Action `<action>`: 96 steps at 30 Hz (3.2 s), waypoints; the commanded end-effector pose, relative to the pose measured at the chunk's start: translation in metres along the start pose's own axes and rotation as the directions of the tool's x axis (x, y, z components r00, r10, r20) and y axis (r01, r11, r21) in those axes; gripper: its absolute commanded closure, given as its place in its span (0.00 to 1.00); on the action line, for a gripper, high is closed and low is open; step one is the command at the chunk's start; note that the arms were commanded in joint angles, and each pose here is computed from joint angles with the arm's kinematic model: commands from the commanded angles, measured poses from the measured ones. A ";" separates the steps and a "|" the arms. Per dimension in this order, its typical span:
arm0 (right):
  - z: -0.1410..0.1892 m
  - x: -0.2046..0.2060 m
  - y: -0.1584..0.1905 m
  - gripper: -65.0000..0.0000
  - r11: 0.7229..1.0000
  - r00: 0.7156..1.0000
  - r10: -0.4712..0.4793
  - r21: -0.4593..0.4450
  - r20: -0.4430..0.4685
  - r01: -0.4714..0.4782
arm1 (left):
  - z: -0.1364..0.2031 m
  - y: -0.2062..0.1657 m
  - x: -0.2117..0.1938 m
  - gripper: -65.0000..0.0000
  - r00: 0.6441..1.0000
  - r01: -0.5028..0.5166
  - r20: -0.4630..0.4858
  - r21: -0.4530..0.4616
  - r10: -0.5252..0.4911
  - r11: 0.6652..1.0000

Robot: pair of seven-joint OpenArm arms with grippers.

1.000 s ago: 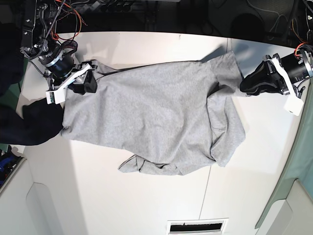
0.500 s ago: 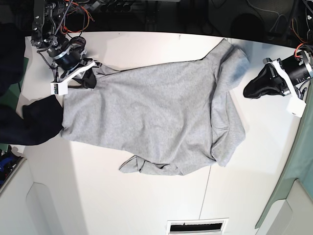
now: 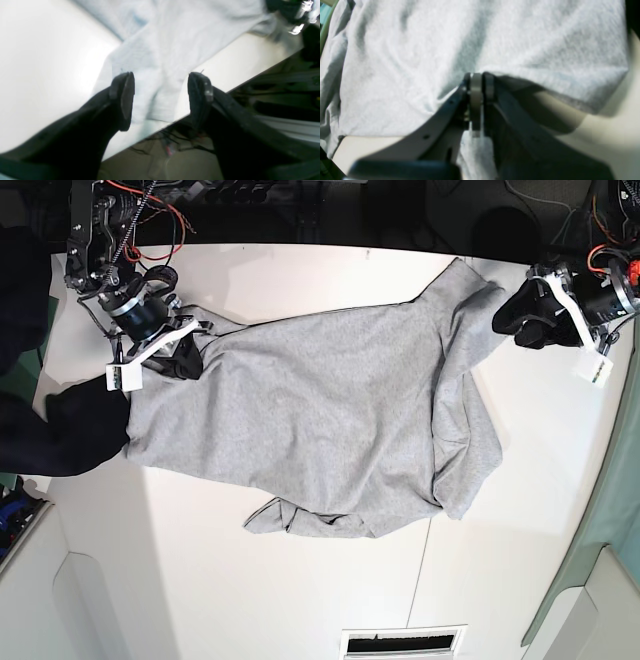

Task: Layout the t-shirt on the table in an organized manner, then fold the t-shirt properly
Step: 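Lift the shirt with both grippers, shake it out, and lay it down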

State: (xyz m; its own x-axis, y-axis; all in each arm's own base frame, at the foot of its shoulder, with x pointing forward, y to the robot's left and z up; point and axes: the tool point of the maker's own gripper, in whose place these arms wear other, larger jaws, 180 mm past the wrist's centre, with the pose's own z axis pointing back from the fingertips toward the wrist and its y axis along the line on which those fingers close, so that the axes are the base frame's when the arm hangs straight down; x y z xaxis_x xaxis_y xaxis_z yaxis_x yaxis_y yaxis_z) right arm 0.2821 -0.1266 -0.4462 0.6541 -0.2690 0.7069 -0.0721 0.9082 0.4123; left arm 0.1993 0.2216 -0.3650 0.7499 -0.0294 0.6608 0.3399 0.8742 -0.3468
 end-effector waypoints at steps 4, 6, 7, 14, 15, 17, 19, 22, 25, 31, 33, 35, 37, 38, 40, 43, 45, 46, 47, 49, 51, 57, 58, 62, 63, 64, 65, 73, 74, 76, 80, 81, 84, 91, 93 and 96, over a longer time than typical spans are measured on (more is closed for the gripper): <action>0.000 0.015 0.003 1.00 1.000 0.999 0.008 0.020 0.046 -0.009 | -0.007 0.009 -0.013 0.44 0.995 -0.090 0.040 0.014 0.089 0.996; 0.000 0.015 0.003 1.00 1.000 0.999 0.008 0.020 0.046 -0.008 | -0.012 0.019 -0.023 0.44 0.984 -0.171 0.064 0.032 0.169 0.985; 0.000 0.015 0.003 1.00 1.000 0.999 0.008 0.020 0.046 -0.009 | -0.014 0.026 -0.027 0.44 0.974 -0.217 0.086 0.052 0.212 0.975; 0.000 0.010 0.003 1.00 1.000 1.000 0.008 0.020 0.018 -0.008 | -0.031 0.053 -0.046 0.44 0.917 -0.393 0.125 0.102 0.380 0.914; 0.000 0.010 0.003 1.00 1.000 1.000 0.008 0.020 0.017 -0.008 | -0.035 0.051 -0.049 0.44 0.912 -0.404 0.120 0.096 0.392 0.910; 0.000 0.010 0.003 1.00 1.000 1.000 0.008 0.020 0.018 -0.008 | -0.039 0.045 -0.052 0.44 0.905 -0.419 0.115 0.080 0.409 0.905; 0.000 0.010 0.003 1.00 1.000 1.000 0.007 0.020 0.018 -0.008 | -0.045 0.037 -0.057 0.44 0.902 -0.428 0.088 0.063 0.422 0.902; 0.000 0.010 0.003 1.00 1.000 1.000 0.008 0.020 0.017 -0.008 | -0.050 0.029 -0.061 0.44 0.902 -0.430 0.072 0.051 0.426 0.902; 0.000 0.010 0.003 1.00 1.000 1.000 0.007 0.020 0.017 -0.008 | -0.054 0.025 -0.061 0.54 0.904 -0.424 0.069 0.040 0.421 0.905; 0.000 0.010 0.003 1.00 1.000 1.000 0.007 0.021 0.018 -0.008 | -0.059 0.018 -0.065 1.00 0.913 -0.408 0.042 0.026 0.407 0.913; 0.000 0.010 0.004 1.00 1.000 1.000 0.006 0.023 0.018 -0.007 | -0.058 0.004 -0.052 1.00 0.918 -0.385 0.079 -0.070 0.390 0.920; 0.001 0.013 0.015 1.00 0.996 0.999 0.002 0.084 0.033 -0.005 | -0.052 -0.006 -0.033 1.00 0.876 -0.439 0.136 -0.176 0.463 0.881; 0.003 0.017 0.029 1.00 0.986 0.998 -0.022 0.163 0.054 0.013 | -0.044 -0.021 -0.012 1.00 0.816 -0.492 0.161 -0.310 0.555 0.814; 0.003 0.019 0.031 1.00 0.983 0.997 -0.052 0.179 0.057 0.041 | -0.041 -0.029 -0.006 1.00 0.803 -0.499 0.149 -0.361 0.577 0.788; 0.004 0.019 0.034 1.00 0.978 0.995 -0.082 0.196 0.048 0.071 | -0.041 -0.040 -0.009 1.00 0.836 -0.474 0.094 -0.372 0.540 0.798; 0.004 0.019 0.036 1.00 0.975 0.995 -0.092 0.206 0.044 0.081 | -0.037 -0.050 0.007 1.00 0.862 -0.415 0.117 -0.394 0.492 0.820; 0.005 0.022 0.038 1.00 0.975 0.995 -0.087 0.209 0.050 0.074 | -0.032 -0.056 0.022 1.00 0.878 -0.364 0.150 -0.408 0.455 0.837; 0.005 0.022 0.038 1.00 0.975 0.995 -0.084 0.210 0.048 0.072 | -0.028 -0.057 0.030 1.00 0.884 -0.338 0.171 -0.410 0.436 0.847; 0.005 0.022 0.039 1.00 0.975 0.996 -0.081 0.211 0.045 0.070 | -0.023 -0.058 0.037 1.00 0.888 -0.313 0.195 -0.409 0.417 0.857; 0.005 0.022 0.040 1.00 0.975 0.996 -0.077 0.214 0.040 0.066 | -0.012 -0.054 0.052 1.00 0.887 -0.273 0.249 -0.393 0.388 0.878; 0.005 0.020 0.044 1.00 0.973 0.997 -0.072 0.222 0.033 0.063 | 0.001 -0.043 0.067 1.00 0.875 -0.245 0.316 -0.362 0.366 0.899; 0.009 0.024 0.061 1.00 0.966 1.000 -0.013 0.260 0.003 0.012 | 0.049 0.006 0.095 1.00 0.837 -0.210 0.464 -0.216 0.290 0.953; 0.012 0.030 0.065 1.00 0.963 1.000 -0.002 0.269 0.017 -0.003 | 0.059 0.012 0.099 1.00 0.828 -0.204 0.490 -0.189 0.272 0.961; 0.033 0.053 0.088 1.00 0.947 0.997 0.043 0.316 0.071 -0.063 | 0.106 0.028 0.122 1.00 0.780 -0.158 0.603 -0.071 0.169 0.985; 0.040 0.058 0.095 1.00 0.940 0.995 0.051 0.333 0.084 -0.076 | 0.118 0.029 0.129 1.00 0.765 -0.142 0.630 -0.040 0.135 0.989; 0.049 0.064 0.103 1.00 0.932 0.993 0.053 0.352 0.107 -0.088 | 0.129 0.029 0.134 1.00 0.753 -0.126 0.650 -0.011 0.103 0.992; 0.058 0.073 0.111 1.00 0.924 0.989 0.057 0.367 0.139 -0.105 | 0.139 0.029 0.139 1.00 0.741 -0.111 0.667 0.019 0.070 0.994; 0.138 0.136 0.172 1.00 0.856 0.888 0.205 0.365 0.412 -0.367 | 0.225 0.016 0.176 1.00 0.584 -0.023 0.788 0.254 -0.193 0.967; 0.147 0.145 0.177 1.00 0.847 0.866 0.218 0.353 0.450 -0.397 | 0.232 0.012 0.181 1.00 0.563 -0.010 0.796 0.277 -0.224 0.961; 0.163 0.164 0.183 1.00 0.839 0.817 0.232 0.317 0.528 -0.442 | 0.246 0.002 0.196 1.00 0.494 0.018 0.825 0.305 -0.273 0.952; 0.164 0.202 0.162 1.00 0.853 0.716 0.341 0.119 0.608 -0.508 | 0.243 -0.011 0.225 1.00 0.398 0.081 0.878 0.255 -0.266 0.963; 0.157 0.210 0.152 1.00 0.861 0.710 0.364 0.072 0.603 -0.503 | 0.229 -0.012 0.232 1.00 0.415 0.105 0.875 0.226 -0.249 0.968; 0.125 0.232 0.126 1.00 0.882 0.713 0.375 0.010 0.592 -0.472 | 0.170 0.001 0.257 1.00 0.485 0.132 0.849 0.169 -0.212 0.977; 0.023 0.281 0.070 1.00 0.943 0.803 0.276 0.016 0.528 -0.334 | 0.026 0.035 0.312 1.00 0.608 0.119 0.788 0.036 -0.101 0.992; 0.000 0.293 0.063 1.00 0.952 0.830 0.251 0.025 0.498 -0.304 | 0.000 0.045 0.323 1.00 0.641 0.095 0.764 0.019 -0.076 0.995; -0.024 0.303 0.059 1.00 0.964 0.861 0.208 0.054 0.463 -0.262 | -0.029 0.061 0.331 1.00 0.699 0.057 0.714 0.015 -0.050 0.998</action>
State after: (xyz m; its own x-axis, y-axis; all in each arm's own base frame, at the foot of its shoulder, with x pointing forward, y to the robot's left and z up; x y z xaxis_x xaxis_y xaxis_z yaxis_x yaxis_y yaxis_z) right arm 0.4878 -0.1449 -0.2484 0.2763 -0.1775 0.9445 -0.2660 0.9303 0.2526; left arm 0.4809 0.2428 -0.2179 0.1863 0.2688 0.9450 0.3554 0.8782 -0.3199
